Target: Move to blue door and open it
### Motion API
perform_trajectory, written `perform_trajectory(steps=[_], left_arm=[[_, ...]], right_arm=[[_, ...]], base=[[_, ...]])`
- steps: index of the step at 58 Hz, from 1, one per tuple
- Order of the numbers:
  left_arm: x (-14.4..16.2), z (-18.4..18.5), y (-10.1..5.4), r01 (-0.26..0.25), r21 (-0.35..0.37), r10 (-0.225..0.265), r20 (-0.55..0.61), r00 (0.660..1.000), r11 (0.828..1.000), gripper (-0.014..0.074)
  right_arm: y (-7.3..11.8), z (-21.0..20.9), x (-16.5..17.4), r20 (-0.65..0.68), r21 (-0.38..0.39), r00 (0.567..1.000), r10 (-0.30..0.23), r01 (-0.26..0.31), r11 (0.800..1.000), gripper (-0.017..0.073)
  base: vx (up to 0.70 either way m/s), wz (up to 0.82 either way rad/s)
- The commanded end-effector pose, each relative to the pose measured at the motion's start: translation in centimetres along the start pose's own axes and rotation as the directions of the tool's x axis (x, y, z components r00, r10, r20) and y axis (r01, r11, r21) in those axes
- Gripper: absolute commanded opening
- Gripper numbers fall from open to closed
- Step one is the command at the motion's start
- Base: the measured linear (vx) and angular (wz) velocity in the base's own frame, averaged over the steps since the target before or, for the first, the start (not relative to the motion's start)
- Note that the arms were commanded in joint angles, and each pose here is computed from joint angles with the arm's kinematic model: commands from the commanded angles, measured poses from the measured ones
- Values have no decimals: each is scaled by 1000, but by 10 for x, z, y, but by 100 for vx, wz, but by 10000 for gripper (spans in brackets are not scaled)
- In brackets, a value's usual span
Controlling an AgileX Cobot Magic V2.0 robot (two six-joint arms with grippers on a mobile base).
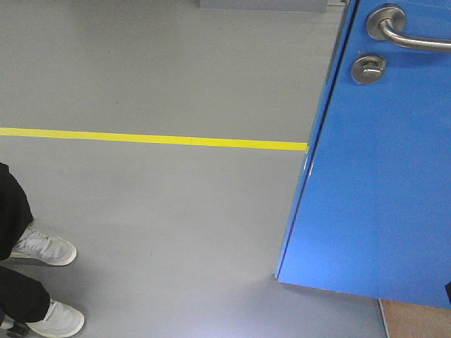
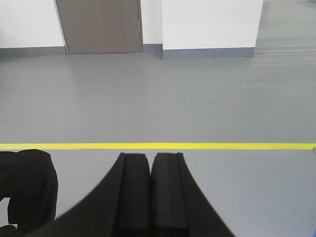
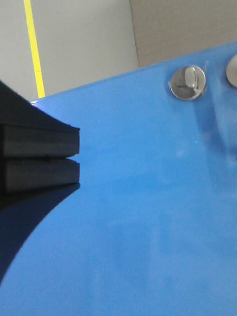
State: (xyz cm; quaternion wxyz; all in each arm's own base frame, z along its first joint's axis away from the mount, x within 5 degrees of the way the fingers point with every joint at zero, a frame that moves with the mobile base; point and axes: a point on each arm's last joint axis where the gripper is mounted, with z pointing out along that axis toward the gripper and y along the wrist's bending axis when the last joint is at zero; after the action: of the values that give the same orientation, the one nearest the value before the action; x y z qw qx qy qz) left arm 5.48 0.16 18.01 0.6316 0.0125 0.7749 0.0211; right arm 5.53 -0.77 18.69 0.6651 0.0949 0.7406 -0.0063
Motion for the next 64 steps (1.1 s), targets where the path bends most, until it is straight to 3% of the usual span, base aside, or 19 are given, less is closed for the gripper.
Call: perform_trajectory(steps=[1, 7, 13, 32, 64], left_arm=[[-17, -4, 0, 8, 8, -9, 123, 992, 1000, 73], [-17, -4, 0, 8, 8, -9, 123, 992, 1000, 73], [-17, -4, 0, 8, 8, -9, 123, 992, 1000, 73], [-17, -4, 0, 8, 8, -9, 123, 992, 1000, 73], [-17, -4, 0, 8, 8, -9, 123, 992, 1000, 73]], right_arm=[[2, -1, -7, 87, -42, 996, -6, 10, 999, 12], [9, -1, -6, 80, -149, 995, -58, 69, 986, 12], [12, -2, -6, 85, -205, 991, -101, 117, 972, 12], [7, -1, -8, 98, -106, 992, -84, 94, 990, 12], [6, -1, -8, 98, -103, 991, -86, 96, 990, 12]], base=[[0, 0], [0, 0], [0, 0], [0, 0], [0, 0]])
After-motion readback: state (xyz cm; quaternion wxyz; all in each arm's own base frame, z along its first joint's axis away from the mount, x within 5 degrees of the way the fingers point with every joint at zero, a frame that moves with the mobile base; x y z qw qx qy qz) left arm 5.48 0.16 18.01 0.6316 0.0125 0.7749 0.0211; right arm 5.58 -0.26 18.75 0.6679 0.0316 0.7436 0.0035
